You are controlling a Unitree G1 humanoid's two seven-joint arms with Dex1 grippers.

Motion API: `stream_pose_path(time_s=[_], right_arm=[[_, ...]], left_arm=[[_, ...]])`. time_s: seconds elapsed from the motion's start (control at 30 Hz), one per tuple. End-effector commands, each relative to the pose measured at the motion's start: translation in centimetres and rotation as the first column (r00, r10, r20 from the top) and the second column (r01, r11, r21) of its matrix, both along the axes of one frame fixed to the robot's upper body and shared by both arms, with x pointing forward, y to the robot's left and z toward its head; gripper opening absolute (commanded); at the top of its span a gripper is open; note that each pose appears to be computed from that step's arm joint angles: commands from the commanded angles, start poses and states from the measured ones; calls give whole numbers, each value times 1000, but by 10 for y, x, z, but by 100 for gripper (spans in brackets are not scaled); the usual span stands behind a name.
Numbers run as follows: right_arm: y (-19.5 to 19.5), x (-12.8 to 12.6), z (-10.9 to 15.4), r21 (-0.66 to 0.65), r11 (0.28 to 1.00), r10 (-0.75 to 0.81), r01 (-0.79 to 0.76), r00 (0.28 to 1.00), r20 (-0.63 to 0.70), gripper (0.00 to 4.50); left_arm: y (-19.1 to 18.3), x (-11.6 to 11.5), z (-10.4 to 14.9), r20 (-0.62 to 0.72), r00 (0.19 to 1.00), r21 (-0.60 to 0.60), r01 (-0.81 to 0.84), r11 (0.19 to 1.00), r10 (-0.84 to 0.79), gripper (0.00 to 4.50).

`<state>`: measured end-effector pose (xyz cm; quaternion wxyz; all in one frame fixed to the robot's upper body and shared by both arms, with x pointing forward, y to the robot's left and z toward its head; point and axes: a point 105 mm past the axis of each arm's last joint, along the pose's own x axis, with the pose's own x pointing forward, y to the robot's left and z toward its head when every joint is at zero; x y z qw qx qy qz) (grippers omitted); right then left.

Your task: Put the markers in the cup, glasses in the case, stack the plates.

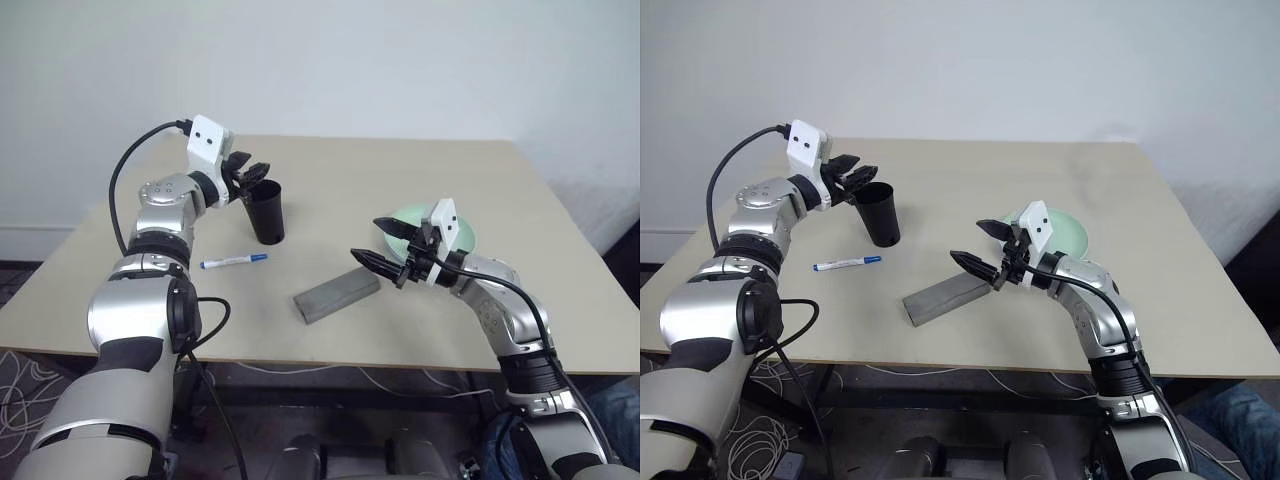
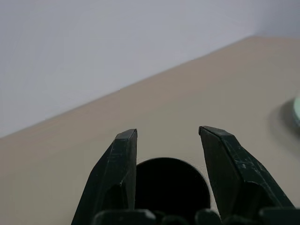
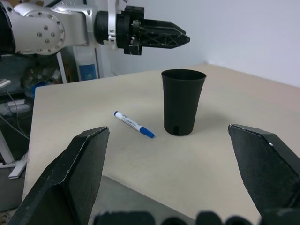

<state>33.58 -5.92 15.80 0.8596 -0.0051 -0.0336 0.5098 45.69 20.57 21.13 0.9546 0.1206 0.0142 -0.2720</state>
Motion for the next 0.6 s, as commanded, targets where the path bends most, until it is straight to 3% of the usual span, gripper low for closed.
stream_pose_path(time_s=[0.03, 0.17, 0.33, 0.43, 0.6], right_arm=[[1, 1, 17, 28, 1000, 7, -9, 998, 56, 441], [1, 2, 17, 27, 1000, 5, -7, 998, 55, 441], [1, 4, 15, 24, 1000, 4, -6, 999, 52, 441], [1, 5, 15, 24, 1000, 5, -6, 999, 53, 441], [1, 6, 15, 22, 1000, 3, -5, 999, 54, 441]], left_arm=[[-6, -6, 33, 29, 993, 86, 114, 990, -117, 215], [-3, -20, 22, -132, 966, 247, 250, 936, -223, 215], [25, -44, -5, -419, 885, 526, 419, 740, -203, 215], [37, -45, -13, -472, 873, 574, 413, 707, -127, 268], [56, -49, -38, -523, 852, 683, 425, 594, -8, 443]])
